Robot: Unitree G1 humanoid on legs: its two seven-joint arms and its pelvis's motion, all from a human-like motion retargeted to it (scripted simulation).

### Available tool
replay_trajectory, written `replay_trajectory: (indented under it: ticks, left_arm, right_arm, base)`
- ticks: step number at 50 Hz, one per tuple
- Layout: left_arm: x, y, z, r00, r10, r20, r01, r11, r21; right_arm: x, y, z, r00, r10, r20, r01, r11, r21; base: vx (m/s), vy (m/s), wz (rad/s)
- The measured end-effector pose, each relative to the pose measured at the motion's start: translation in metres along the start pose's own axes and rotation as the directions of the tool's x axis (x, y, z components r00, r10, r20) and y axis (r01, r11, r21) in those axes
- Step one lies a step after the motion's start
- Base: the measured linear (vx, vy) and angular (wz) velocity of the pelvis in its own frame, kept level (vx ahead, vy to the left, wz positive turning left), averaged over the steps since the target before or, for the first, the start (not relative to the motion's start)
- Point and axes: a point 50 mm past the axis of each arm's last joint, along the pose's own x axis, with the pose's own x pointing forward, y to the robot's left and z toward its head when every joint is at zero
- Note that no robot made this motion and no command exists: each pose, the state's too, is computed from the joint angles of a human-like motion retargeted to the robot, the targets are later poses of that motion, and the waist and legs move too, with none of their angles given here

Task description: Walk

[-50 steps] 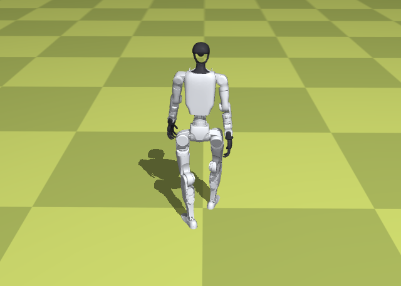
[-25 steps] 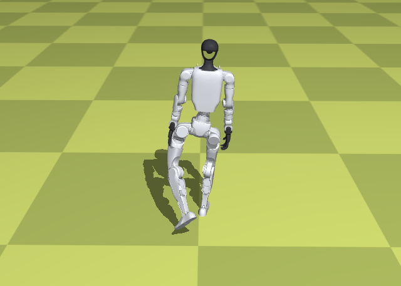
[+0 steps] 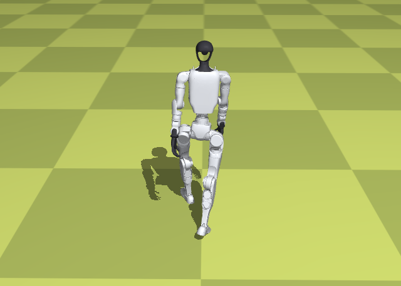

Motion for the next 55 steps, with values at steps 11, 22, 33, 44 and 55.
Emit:
replay_trajectory:
  ticks: [11,22,33,44,55]
  left_arm:
    - [-0.029,0.048,0.088,0.944,0.152,0.292,-0.160,0.987,0.002]
    - [-0.112,0.104,0.195,0.727,0.309,0.614,-0.344,0.937,-0.064]
    - [-0.158,0.123,0.231,0.588,0.322,0.742,-0.359,0.926,-0.117]
    - [-0.059,0.073,0.138,0.844,0.250,0.474,-0.273,0.962,-0.021]
    - [-0.007,0.014,0.033,0.981,0.121,0.149,-0.101,0.986,-0.134]
  right_arm:
    - [-0.020,-0.022,-0.111,0.956,-0.029,-0.293,0.032,0.999,0.005]
    - [-0.039,-0.029,-0.161,0.908,0.028,-0.418,0.042,0.987,0.157]
    - [-0.038,-0.019,-0.159,0.927,0.071,-0.367,-0.013,0.987,0.158]
    - [-0.033,-0.020,-0.146,0.962,0.018,-0.273,0.032,0.984,0.175]
    - [-0.006,-0.007,-0.055,0.993,0.000,-0.117,0.011,0.996,0.094]
  base:
    - [0.83,0.20,-0.20]
    - [0.58,0.04,0.56]
    - [0.65,-0.15,0.55]
    - [0.93,-0.23,0.13]
    - [0.61,-0.10,-0.09]
